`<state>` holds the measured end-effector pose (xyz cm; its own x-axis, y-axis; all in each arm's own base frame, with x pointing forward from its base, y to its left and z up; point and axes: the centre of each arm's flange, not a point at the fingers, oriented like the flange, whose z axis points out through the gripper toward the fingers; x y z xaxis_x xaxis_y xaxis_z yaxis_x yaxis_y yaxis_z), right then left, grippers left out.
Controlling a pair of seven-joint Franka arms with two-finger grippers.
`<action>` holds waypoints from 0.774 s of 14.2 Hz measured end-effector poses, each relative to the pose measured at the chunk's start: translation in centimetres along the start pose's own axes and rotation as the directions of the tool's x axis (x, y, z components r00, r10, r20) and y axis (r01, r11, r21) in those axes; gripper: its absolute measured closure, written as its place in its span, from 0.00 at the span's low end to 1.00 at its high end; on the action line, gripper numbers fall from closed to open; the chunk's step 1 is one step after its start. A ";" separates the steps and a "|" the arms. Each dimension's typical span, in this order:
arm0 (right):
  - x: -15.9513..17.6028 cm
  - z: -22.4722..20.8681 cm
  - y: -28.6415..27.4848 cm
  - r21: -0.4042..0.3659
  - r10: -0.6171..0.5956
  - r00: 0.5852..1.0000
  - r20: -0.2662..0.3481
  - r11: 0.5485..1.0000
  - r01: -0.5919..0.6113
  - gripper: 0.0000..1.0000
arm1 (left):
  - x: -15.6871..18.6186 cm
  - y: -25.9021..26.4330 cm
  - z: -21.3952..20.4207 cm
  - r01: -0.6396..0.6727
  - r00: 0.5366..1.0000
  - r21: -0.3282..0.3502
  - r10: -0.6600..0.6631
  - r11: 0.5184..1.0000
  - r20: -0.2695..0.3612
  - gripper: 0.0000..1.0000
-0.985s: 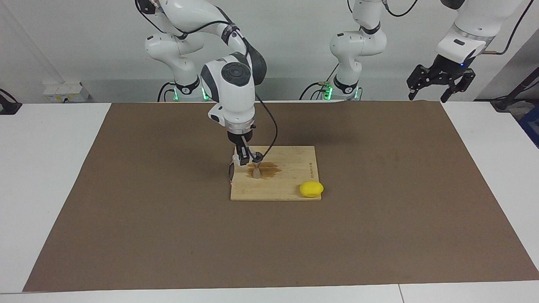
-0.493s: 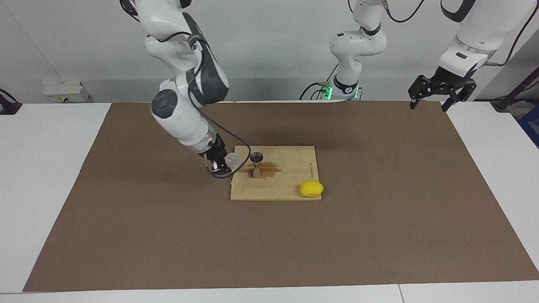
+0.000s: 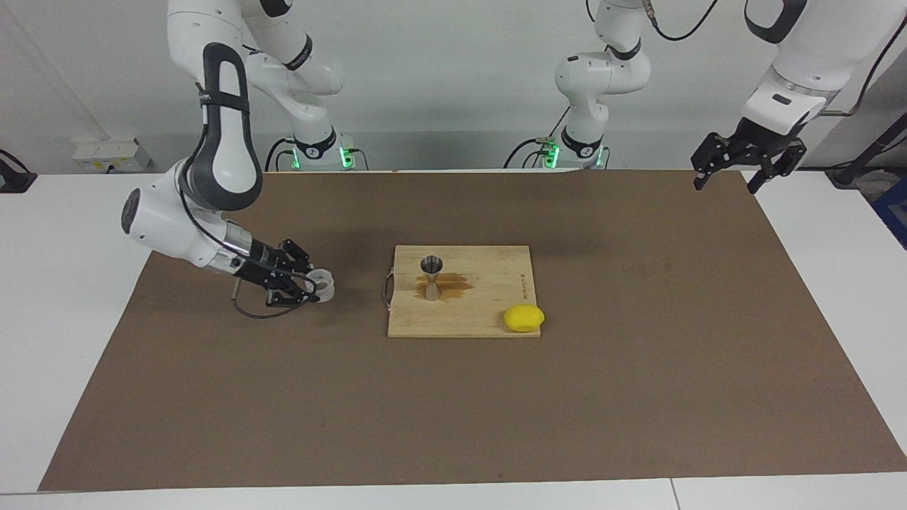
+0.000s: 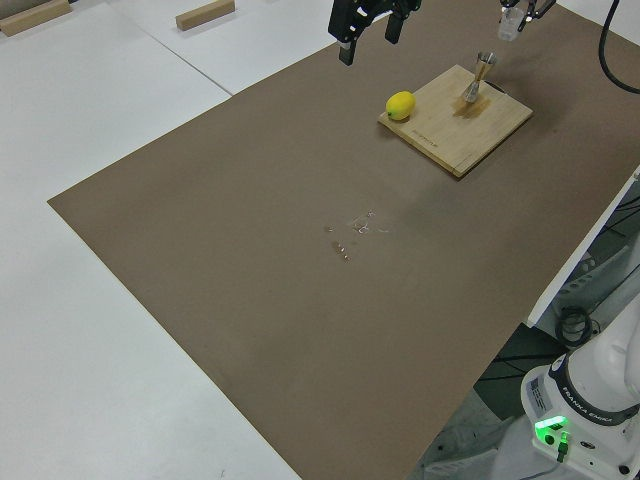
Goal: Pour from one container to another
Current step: 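Carry the clear glass with the right gripper back to its spot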
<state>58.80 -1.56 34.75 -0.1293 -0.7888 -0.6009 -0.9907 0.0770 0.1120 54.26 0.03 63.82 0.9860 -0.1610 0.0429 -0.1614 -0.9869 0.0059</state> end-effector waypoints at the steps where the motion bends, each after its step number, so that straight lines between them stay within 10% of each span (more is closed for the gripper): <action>1: 1.2 -0.4 0.3 0.005 0.013 1.000 0.002 1.000 -0.013 0.50 | -0.1 0.0 -0.2 0.002 1.000 0.001 -0.002 1.000 -0.003 0.00; 11: 11.8 0.7 2.2 0.005 -0.056 0.996 0.074 0.998 0.056 0.50 | -0.5 0.3 -1.5 0.024 0.999 0.004 -0.024 1.000 -0.027 0.00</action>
<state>55.02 -10.30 27.34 -0.0760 -0.7447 -0.6630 -0.9966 0.0357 0.0741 53.64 -0.14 65.26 0.9881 -0.1366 0.0700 -0.1371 -0.9905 0.0028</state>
